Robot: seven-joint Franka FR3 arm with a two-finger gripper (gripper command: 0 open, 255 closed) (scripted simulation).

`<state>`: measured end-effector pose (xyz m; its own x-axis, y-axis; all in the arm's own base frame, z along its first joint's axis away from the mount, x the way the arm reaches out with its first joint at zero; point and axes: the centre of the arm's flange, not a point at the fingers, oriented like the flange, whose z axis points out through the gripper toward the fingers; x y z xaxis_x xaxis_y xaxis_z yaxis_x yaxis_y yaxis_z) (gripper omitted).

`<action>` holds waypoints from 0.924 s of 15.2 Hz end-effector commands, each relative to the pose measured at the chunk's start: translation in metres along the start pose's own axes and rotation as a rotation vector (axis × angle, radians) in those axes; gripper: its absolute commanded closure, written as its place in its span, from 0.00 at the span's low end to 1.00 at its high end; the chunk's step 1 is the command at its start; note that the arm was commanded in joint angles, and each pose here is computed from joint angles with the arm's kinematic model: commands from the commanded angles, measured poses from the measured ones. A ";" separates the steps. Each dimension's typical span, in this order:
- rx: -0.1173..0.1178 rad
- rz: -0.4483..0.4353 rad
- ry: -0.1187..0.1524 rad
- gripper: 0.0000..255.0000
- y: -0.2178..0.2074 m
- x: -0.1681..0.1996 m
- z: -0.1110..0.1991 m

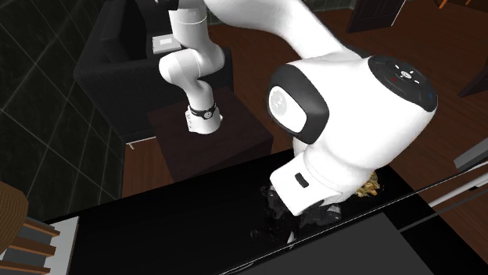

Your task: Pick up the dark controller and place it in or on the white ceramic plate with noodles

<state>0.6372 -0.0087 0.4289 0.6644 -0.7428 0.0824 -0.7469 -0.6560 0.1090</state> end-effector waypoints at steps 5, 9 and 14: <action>0.003 0.001 0.002 1.00 -0.054 -0.061 -0.018; 0.003 0.001 0.002 1.00 -0.089 -0.099 -0.028; 0.003 0.001 0.002 1.00 -0.133 -0.148 -0.040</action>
<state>0.6406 0.1802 0.4425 0.6646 -0.7424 0.0843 -0.7468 -0.6565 0.1063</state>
